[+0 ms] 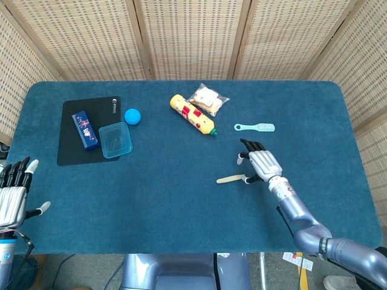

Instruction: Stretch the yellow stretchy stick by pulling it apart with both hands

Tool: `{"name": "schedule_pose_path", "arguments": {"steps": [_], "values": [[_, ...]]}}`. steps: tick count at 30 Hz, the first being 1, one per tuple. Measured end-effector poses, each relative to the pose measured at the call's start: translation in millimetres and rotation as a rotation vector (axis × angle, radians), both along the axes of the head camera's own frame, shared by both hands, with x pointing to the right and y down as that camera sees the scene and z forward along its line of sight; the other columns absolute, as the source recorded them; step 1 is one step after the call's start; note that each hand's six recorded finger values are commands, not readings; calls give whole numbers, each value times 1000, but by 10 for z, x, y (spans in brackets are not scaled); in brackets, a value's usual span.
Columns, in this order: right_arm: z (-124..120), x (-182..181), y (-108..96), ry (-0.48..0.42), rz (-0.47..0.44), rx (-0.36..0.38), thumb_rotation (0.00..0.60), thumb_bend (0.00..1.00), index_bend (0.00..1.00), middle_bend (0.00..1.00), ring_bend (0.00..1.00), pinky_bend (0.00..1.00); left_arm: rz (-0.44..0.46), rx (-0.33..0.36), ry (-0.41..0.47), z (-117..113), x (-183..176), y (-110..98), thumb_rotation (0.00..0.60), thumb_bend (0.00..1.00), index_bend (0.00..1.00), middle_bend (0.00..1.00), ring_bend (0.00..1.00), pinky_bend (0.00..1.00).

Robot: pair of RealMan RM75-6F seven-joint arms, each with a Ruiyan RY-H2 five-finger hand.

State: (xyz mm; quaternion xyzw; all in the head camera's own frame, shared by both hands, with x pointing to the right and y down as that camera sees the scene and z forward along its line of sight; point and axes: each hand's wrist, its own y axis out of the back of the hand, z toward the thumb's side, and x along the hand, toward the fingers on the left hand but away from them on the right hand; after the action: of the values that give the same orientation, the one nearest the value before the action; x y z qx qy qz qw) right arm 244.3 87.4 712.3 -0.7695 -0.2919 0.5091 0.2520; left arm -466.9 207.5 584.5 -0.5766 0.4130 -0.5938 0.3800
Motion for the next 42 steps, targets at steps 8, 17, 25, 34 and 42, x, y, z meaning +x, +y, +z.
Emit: {"name": "schedule_pose_path", "arguments": {"steps": [8,17,25,34,42], "values": [[254,-186,70,47,-32,-49,600,421,482,0,0,0,-8,2,4,-10,-9,-19,600,0,0,0,0,0],[352,-200,175,85,-60,-75,600,431,487,0,0,0,-13,-7,4,1,-19,-17,600,0,0,0,0,0],[362,-156,221,102,-67,-75,600,443,503,0,0,0,-13,-10,9,-4,-9,-12,600,0,0,0,0,0],[381,-146,223,96,-58,-77,600,465,515,0,0,0,-15,-10,11,-12,-14,-13,600,0,0,0,0,0],[421,-145,230,96,-52,-86,600,515,531,0,0,0,-16,-16,11,-2,-18,-15,600,0,0,0,0,0]]}}
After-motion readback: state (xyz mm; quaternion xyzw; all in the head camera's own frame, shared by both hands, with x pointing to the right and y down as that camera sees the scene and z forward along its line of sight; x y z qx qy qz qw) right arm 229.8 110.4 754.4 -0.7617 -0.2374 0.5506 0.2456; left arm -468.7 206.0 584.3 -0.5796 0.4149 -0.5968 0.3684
